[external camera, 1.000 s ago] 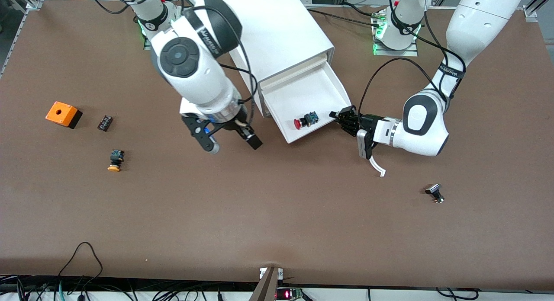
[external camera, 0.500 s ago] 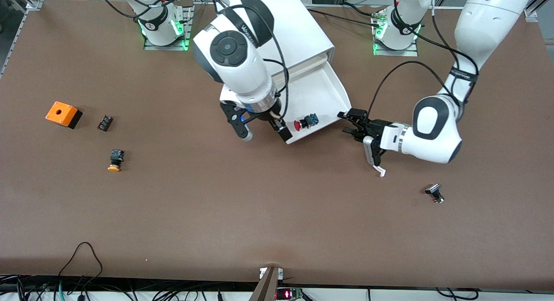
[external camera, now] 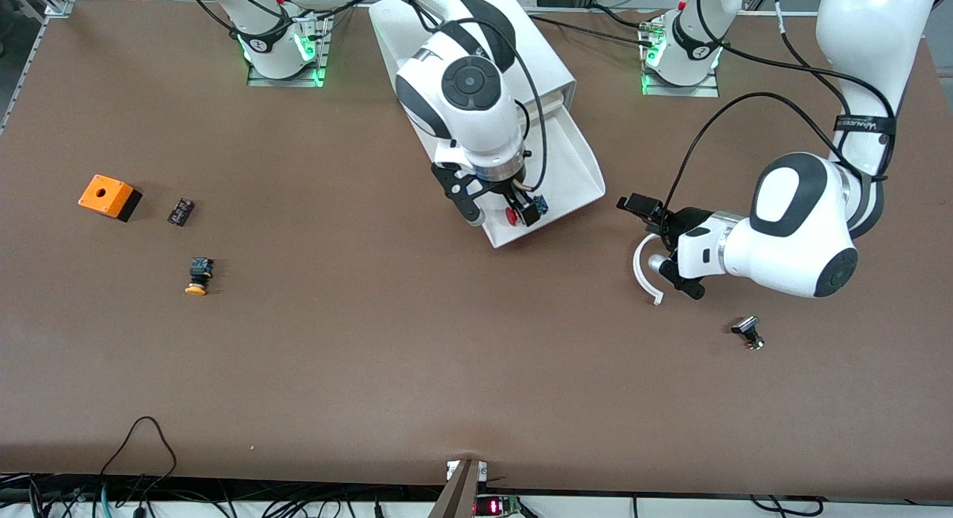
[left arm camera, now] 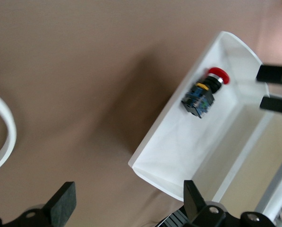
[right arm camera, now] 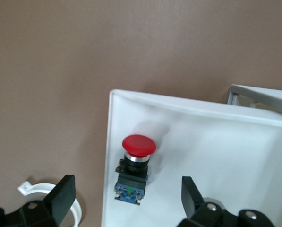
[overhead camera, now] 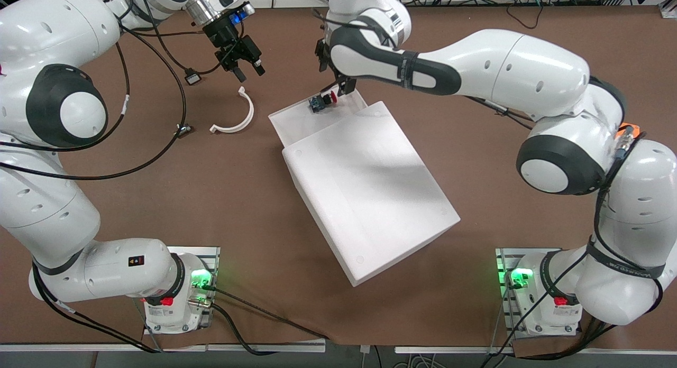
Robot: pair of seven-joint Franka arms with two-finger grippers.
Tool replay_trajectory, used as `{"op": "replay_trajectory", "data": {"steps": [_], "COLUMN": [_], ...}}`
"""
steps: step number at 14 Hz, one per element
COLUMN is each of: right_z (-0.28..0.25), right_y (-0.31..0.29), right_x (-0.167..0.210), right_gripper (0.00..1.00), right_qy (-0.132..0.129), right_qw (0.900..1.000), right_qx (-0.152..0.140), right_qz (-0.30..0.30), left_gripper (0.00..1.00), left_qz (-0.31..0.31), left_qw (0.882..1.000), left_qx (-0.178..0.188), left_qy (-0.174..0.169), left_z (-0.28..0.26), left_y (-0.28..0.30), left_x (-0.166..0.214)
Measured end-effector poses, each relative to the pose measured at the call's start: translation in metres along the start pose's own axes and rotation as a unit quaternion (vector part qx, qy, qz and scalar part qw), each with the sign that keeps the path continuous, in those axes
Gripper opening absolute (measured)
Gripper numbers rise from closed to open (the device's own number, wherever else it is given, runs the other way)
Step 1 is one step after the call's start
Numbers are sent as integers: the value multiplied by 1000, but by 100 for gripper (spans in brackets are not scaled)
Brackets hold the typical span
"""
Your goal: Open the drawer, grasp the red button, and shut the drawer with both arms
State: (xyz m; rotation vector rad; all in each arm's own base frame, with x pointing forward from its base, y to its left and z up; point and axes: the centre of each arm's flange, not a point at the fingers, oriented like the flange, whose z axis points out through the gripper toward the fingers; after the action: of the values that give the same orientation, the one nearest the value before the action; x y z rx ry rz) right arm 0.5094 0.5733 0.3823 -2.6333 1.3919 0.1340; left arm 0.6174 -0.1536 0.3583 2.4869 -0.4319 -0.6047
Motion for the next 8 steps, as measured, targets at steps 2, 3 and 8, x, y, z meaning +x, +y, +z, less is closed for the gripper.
{"op": "replay_trajectory", "data": {"steps": [2,3,8], "right_z": [22,30,55], "right_y": [-1,-2,-4], "right_x": [-10,-13,-21], "right_gripper": [100,100,99], "right_qy": [0,0,-4], "right_qw": [1000,1000,1000], "right_qx": [-5,-6,3], "right_qz": [-6,-8,2], "left_gripper": [100,100,100], "left_qz": [-41,-54,-91], "left_qw": [997,992,967], "left_qx": [71,112,237], "left_qy": [0,4,12], "left_z": [-7,-10,-39], "left_y": [17,30,87], "left_x": [-1,-1,-14]}}
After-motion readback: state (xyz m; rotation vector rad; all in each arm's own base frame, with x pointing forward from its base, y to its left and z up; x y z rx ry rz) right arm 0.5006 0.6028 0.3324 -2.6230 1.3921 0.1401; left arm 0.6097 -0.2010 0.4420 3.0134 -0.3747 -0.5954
